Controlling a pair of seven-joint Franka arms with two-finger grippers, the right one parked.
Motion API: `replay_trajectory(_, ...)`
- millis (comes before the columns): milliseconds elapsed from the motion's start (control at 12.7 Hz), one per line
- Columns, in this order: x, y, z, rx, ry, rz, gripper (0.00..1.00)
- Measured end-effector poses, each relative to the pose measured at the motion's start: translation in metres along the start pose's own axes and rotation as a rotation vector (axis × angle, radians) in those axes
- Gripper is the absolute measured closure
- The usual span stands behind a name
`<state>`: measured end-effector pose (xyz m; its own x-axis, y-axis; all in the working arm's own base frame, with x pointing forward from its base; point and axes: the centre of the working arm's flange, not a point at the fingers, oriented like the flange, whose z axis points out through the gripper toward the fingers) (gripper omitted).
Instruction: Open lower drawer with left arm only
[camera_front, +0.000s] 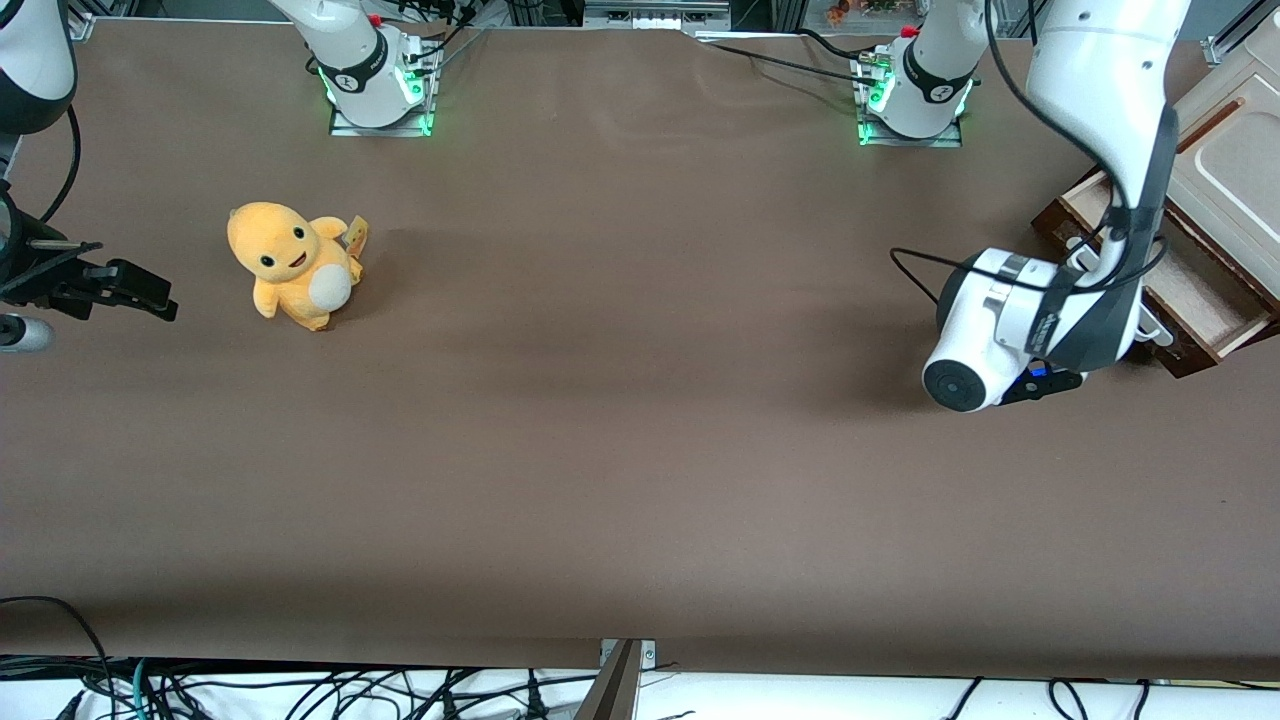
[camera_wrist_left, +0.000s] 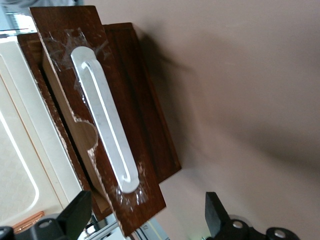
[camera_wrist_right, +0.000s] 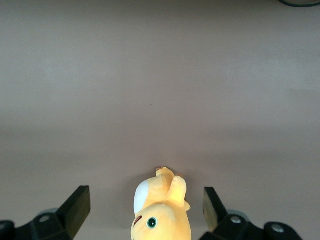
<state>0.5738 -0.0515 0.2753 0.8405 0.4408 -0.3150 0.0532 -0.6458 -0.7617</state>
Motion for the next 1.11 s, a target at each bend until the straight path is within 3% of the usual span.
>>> replay_trajectory(237, -0.03, -0.022, -0.065, -0.166, 0.089, 0.088, 0.0)
replay_trajectory(474, -0.065, -0.043, -0.138, -0.288, 0.212, 0.155, 0.0)
replay_trajectory(632, -0.087, -0.059, -0.178, -0.393, 0.261, 0.175, 0.0)
replay_trajectory(789, -0.101, -0.076, -0.205, -0.465, 0.302, 0.189, 0.0)
replay_trajectory(1105, -0.114, -0.134, -0.232, -0.663, 0.375, 0.338, 0.0)
